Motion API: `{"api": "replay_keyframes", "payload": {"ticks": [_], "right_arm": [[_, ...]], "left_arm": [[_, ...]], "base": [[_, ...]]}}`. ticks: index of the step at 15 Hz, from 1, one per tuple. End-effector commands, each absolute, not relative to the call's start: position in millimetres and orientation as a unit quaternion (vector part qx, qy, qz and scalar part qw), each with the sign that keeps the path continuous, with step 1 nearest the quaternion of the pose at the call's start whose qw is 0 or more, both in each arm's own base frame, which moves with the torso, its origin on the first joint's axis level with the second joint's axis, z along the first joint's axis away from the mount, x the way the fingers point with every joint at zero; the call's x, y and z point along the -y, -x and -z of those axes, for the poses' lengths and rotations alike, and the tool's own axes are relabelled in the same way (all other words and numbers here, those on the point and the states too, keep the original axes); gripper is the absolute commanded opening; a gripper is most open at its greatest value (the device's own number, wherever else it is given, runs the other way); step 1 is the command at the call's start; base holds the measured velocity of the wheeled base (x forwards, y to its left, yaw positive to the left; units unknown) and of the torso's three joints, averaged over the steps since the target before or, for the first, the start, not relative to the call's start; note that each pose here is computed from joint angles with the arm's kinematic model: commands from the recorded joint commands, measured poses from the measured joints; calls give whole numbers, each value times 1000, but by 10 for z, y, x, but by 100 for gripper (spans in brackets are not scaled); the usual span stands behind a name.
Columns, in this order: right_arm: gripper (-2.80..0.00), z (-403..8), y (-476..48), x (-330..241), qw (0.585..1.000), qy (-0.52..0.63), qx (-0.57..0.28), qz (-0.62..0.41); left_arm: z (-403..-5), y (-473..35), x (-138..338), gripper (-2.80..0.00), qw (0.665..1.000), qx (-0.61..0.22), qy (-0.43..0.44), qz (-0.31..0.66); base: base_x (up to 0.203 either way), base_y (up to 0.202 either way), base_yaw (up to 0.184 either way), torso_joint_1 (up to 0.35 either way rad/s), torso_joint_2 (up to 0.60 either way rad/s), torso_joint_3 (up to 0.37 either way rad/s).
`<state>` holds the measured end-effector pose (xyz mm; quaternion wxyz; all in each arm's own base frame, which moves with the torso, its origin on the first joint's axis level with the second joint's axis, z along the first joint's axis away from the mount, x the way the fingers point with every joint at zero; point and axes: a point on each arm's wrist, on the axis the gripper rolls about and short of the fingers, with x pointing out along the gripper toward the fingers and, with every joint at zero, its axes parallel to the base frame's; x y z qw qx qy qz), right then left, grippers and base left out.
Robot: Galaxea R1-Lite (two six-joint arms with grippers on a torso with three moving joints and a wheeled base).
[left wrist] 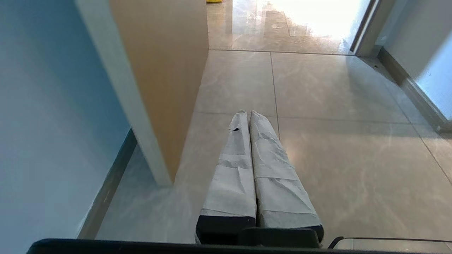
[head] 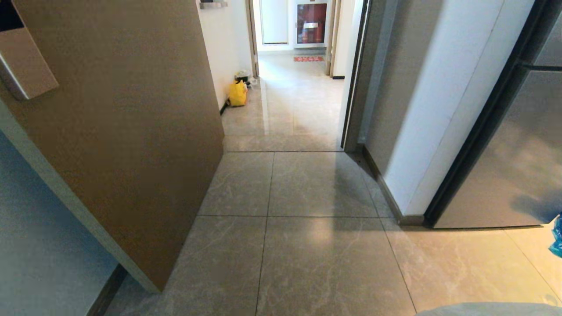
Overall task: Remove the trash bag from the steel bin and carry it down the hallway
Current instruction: Put the trash bag at the door
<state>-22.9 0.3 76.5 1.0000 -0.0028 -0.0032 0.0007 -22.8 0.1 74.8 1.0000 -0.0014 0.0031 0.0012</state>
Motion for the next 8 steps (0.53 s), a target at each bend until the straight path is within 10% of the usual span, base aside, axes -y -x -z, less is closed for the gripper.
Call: {"api": "replay_keyframes", "payload": {"ticks": [1, 8], "right_arm": [[-280, -764, 229, -3, 1000, 3, 3, -1], [-280, -765, 229, -3, 1000, 3, 4, -1]], "left_arm": [[-749, 228, -1, -280, 1000, -3, 2, -2], [-750, 228, -1, -280, 1000, -2, 1, -2]], "base": [[191, 0, 0, 2, 7, 2], [193, 0, 1, 1, 0, 2]]}}
